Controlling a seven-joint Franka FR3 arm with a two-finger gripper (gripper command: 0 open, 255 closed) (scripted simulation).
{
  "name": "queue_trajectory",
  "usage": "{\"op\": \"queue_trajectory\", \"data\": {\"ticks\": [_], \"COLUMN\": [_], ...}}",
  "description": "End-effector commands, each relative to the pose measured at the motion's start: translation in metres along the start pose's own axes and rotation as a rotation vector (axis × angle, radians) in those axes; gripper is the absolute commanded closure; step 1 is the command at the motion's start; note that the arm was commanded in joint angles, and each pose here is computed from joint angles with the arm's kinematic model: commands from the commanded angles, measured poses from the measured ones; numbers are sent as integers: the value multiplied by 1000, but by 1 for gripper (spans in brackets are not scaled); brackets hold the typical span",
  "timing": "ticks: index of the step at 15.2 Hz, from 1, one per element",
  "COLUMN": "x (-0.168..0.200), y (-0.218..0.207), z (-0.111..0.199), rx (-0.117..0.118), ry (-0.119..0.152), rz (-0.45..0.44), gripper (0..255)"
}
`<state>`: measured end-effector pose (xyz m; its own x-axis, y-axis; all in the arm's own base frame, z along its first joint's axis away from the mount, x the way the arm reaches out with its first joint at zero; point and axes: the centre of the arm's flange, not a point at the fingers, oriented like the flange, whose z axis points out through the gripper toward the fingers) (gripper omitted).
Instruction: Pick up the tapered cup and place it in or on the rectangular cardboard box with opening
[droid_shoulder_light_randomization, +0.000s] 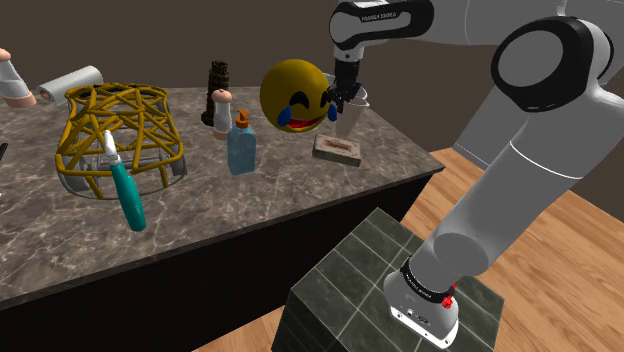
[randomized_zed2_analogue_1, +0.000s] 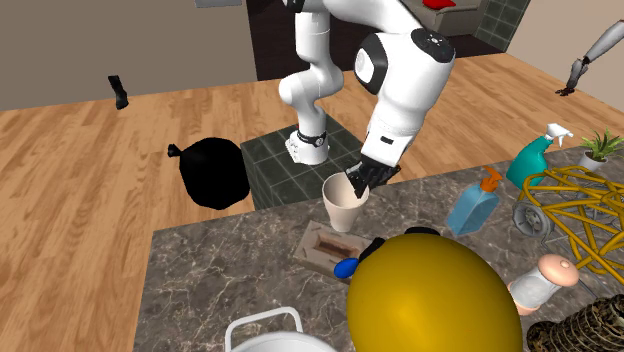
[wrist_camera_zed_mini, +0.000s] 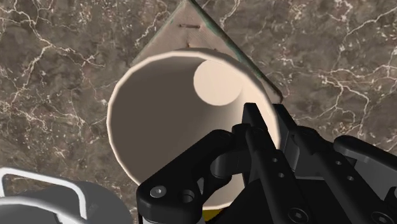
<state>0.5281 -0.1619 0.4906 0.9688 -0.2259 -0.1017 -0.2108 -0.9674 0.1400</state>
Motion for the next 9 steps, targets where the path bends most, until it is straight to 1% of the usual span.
{"op": "queue_trajectory", "data": {"ticks": [1, 4, 9], "x": [1, 2, 2], "y": [-2, -3, -3], "z": [11, 23, 23], "rx": [0, 0, 0], "ry": [1, 1, 1], "rz": [0, 0, 0], "gripper": [255, 255, 255]}}
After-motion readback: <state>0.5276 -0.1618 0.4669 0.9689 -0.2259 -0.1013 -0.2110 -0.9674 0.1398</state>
